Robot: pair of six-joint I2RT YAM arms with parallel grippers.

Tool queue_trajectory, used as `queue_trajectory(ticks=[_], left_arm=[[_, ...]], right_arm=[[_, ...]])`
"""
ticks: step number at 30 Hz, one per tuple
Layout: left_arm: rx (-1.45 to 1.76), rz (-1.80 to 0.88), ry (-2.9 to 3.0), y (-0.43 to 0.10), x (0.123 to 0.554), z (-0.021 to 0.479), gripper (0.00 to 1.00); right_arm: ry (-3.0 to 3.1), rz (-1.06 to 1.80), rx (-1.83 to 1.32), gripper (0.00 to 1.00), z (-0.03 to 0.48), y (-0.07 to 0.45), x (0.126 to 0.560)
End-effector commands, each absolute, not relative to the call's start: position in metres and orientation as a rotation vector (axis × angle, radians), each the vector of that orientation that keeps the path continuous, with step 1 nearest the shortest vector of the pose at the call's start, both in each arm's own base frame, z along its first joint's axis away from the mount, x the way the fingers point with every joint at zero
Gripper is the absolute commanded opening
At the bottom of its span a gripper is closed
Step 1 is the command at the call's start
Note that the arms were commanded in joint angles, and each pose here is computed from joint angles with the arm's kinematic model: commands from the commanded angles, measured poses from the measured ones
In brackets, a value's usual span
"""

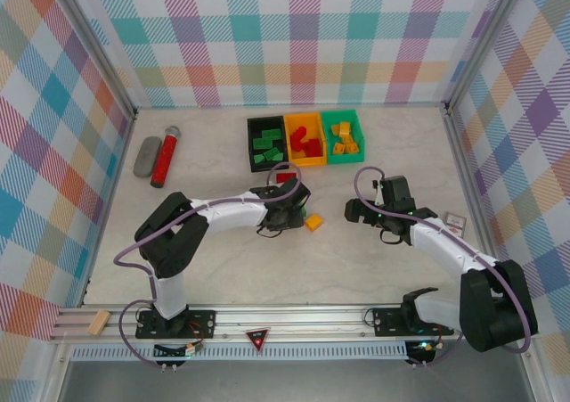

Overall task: Sort the legos into containers by color
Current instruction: Pick up the lego from the center of the table, then place the lego in the container.

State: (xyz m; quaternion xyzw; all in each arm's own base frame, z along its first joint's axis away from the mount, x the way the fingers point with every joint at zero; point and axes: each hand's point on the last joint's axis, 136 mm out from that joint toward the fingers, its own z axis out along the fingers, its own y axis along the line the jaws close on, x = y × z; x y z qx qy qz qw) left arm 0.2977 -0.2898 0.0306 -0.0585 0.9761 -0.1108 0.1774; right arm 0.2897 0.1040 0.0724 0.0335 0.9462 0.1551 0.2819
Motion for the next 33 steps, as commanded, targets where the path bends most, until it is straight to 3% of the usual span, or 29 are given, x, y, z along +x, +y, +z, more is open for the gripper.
queue_trajectory(ticks=[1,3,7,12,13,26,33], left_arm=[[-0.173,-0.303,2.757,-0.280,0.295,0.034,0.48],[-0.167,-0.284,2.759,-0.278,0.294,0.034,0.47],[-0.165,-0.270,2.763,-0.275,0.293,0.033,0.26],[-0.155,-0.271,2.750,-0.274,0.294,0.041,0.24],[-0.145,-0.265,2.747,-0.274,0.294,0.044,0.19],[-0.005,-0.229,2.628,-0.285,0.324,0.112,0.18],[0.041,-0.222,2.589,-0.307,0.380,0.146,0.18]], right_arm=[[2.544,0.438,0.103,0.99,0.069,0.106,0.289],[2.545,0.439,0.103,0.99,0.069,0.106,0.289],[2.543,0.437,0.102,0.99,0.070,0.106,0.289],[2.547,0.436,0.104,0.99,0.068,0.106,0.289],[2.550,0.435,0.106,0.99,0.068,0.105,0.289],[2.548,0.435,0.104,0.99,0.068,0.106,0.290],[2.532,0.441,0.101,0.99,0.071,0.106,0.288]])
